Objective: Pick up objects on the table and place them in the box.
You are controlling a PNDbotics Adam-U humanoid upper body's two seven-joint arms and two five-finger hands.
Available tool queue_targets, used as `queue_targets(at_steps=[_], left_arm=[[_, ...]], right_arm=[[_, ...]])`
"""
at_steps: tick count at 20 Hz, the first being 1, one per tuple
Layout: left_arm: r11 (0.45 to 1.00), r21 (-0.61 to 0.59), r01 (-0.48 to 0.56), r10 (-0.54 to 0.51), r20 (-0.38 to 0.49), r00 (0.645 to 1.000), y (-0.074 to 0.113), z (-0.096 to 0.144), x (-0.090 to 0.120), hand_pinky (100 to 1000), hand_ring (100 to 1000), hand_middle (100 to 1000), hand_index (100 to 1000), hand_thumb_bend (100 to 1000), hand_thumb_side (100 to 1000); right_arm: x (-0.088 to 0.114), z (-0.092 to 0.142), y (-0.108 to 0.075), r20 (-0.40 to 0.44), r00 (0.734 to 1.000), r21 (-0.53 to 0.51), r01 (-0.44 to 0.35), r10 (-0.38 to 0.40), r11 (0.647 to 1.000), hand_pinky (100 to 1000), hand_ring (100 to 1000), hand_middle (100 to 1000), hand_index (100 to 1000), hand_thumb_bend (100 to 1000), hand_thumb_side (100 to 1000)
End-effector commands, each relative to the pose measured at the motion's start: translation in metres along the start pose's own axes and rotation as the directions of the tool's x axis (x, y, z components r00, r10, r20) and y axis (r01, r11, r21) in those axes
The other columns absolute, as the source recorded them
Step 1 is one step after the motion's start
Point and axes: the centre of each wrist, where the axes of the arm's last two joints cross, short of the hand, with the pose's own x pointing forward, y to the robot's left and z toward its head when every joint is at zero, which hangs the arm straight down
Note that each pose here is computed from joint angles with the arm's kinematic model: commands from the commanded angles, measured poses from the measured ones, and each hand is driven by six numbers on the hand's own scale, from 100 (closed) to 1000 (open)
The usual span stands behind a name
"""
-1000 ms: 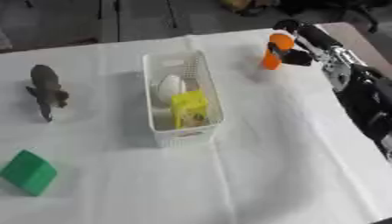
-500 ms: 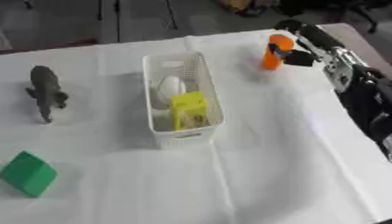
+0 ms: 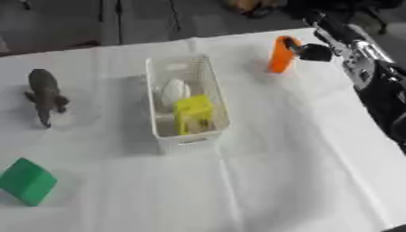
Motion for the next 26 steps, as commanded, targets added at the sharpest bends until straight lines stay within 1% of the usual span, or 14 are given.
queue_targets(at_steps=[1,2,3,4,5,6,7,8,9,10,14,19,23,26], left_arm=[[0.999,-0.014,0.034,-0.034,0.023,0.999,0.008,-0.004,0.006,639,704,684,772,225,1000],[0.999,-0.015,0.036,-0.036,0.024,0.999,0.008,-0.004,0.006,639,704,684,771,225,1000],[0.999,-0.016,0.036,-0.036,0.025,0.999,0.008,-0.004,0.006,639,705,684,771,224,1000],[0.999,-0.024,0.034,-0.033,0.028,0.999,0.006,-0.005,0.007,639,705,685,772,224,1000],[0.999,-0.033,0.03,-0.029,0.03,0.999,0.005,-0.006,0.007,639,705,685,772,224,1000],[0.999,-0.04,0.027,-0.026,0.033,0.999,0.003,-0.006,0.008,639,705,685,772,224,1000],[0.999,-0.047,0.025,-0.023,0.035,0.999,0.002,-0.007,0.008,639,705,685,772,224,1000],[0.998,-0.052,0.024,-0.023,0.037,0.999,0.002,-0.007,0.009,639,705,685,773,222,1000],[0.998,-0.055,0.025,-0.023,0.038,0.999,0.002,-0.008,0.009,639,705,685,773,222,1000],[0.998,-0.056,0.025,-0.023,0.037,0.999,0.002,-0.008,0.009,640,705,685,773,220,1000],[0.998,-0.054,0.023,-0.021,0.035,0.999,0.002,-0.007,0.009,640,706,686,773,219,1000],[0.998,-0.054,0.022,-0.02,0.036,0.999,0.002,-0.008,0.009,640,706,686,773,219,1000],[0.998,-0.053,0.018,-0.016,0.038,0.999,0.002,-0.008,0.01,641,706,686,774,216,1000],[0.998,-0.053,0.015,-0.012,0.039,0.999,0.001,-0.008,0.01,641,707,686,774,214,1000]], right_arm=[[-0.016,0.0,-0.044,-0.019,0.99,-0.046,-0.138,0.137,0.989,1000,974,958,960,353,697],[-0.02,0.001,-0.043,-0.041,0.989,-0.044,-0.141,0.139,0.989,979,961,948,955,301,710],[-0.022,0.002,-0.041,-0.059,0.989,-0.039,-0.135,0.132,0.99,965,954,941,952,273,721],[-0.025,0.002,-0.035,-0.082,0.99,-0.021,-0.113,0.111,0.993,958,949,936,949,216,758],[-0.027,0.002,-0.03,-0.099,0.991,-0.001,-0.088,0.087,0.996,958,949,936,949,216,758],[-0.029,0.003,-0.025,-0.114,0.992,0.018,-0.061,0.062,0.998,950,944,930,946,178,784],[-0.031,0.003,-0.022,-0.123,0.992,0.032,-0.037,0.041,0.999,950,944,930,946,178,784],[-0.031,0.002,-0.018,-0.126,0.992,0.045,-0.014,0.019,0.999,944,940,926,944,152,801],[-0.031,0.002,-0.016,-0.126,0.992,0.052,0.004,0.003,0.999,944,940,926,944,152,801],[-0.029,-0.001,-0.015,-0.11,0.994,0.052,0.016,-0.01,0.999,941,938,924,943,156,786],[-0.02,-0.009,-0.016,-0.036,0.999,0.039,0.035,-0.033,0.999,940,936,921,943,155,786],[-0.018,-0.012,-0.016,-0.015,0.999,0.036,0.046,-0.046,0.998,940,936,921,943,155,786],[-0.007,-0.017,-0.009,0.054,0.997,0.045,0.062,-0.064,0.997,937,933,916,943,148,808],[-0.004,-0.017,-0.002,0.079,0.994,0.066,0.071,-0.077,0.995,937,934,916,943,136,837]])
